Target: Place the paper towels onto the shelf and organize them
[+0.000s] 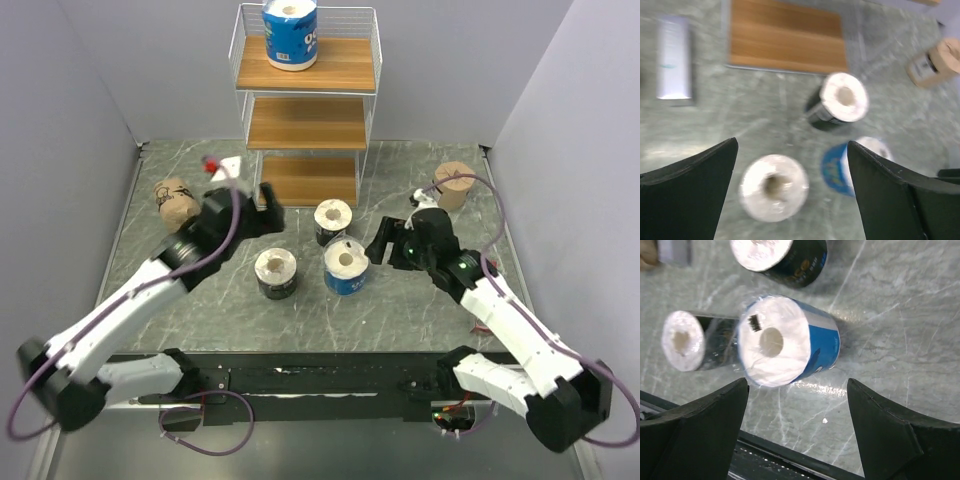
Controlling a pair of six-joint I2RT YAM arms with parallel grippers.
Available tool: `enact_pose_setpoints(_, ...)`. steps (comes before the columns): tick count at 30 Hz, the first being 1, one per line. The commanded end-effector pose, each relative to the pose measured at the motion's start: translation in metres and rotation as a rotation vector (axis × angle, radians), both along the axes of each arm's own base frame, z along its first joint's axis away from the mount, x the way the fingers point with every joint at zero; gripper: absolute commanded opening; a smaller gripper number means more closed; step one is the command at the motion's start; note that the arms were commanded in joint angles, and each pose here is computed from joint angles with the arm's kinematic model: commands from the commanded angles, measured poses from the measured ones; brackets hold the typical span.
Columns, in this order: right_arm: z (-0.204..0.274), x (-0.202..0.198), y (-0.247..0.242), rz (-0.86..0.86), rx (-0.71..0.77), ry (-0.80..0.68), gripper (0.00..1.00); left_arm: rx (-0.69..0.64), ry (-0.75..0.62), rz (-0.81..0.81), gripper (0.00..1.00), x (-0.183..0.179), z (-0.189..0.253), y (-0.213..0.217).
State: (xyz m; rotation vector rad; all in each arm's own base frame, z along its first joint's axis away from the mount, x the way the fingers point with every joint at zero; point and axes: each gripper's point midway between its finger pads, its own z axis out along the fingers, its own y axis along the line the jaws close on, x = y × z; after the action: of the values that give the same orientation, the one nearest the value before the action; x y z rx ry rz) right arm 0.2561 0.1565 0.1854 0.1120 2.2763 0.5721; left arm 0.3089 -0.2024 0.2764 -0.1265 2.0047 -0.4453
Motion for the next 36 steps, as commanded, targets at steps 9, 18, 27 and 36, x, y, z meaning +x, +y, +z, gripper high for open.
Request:
enact_pose_setpoints(9, -0.034, 0.038, 0.037, 0.009, -0.036, 0.091, 0.87, 0.297, -0.164, 0.149, 0.97, -0.026, -0.033, 0.092)
enact_pose_setpoints(18, -0.058, 0.046, 0.042, -0.094, -0.045, 0.171, 0.74, 0.307, -0.158, 0.148, 0.96, -0.026, -0.030, 0.093)
enact_pose_setpoints(27, -0.073, 0.041, 0.051, -0.108, -0.061, 0.240, 0.61, 0.296, -0.166, 0.154, 0.96, -0.028, -0.027, 0.095)
enact_pose_setpoints(36, -0.057, 0.041, 0.050, -0.146, -0.068, 0.233, 0.40, 0.297, -0.165, 0.178, 0.96, -0.029, -0.027, 0.100)
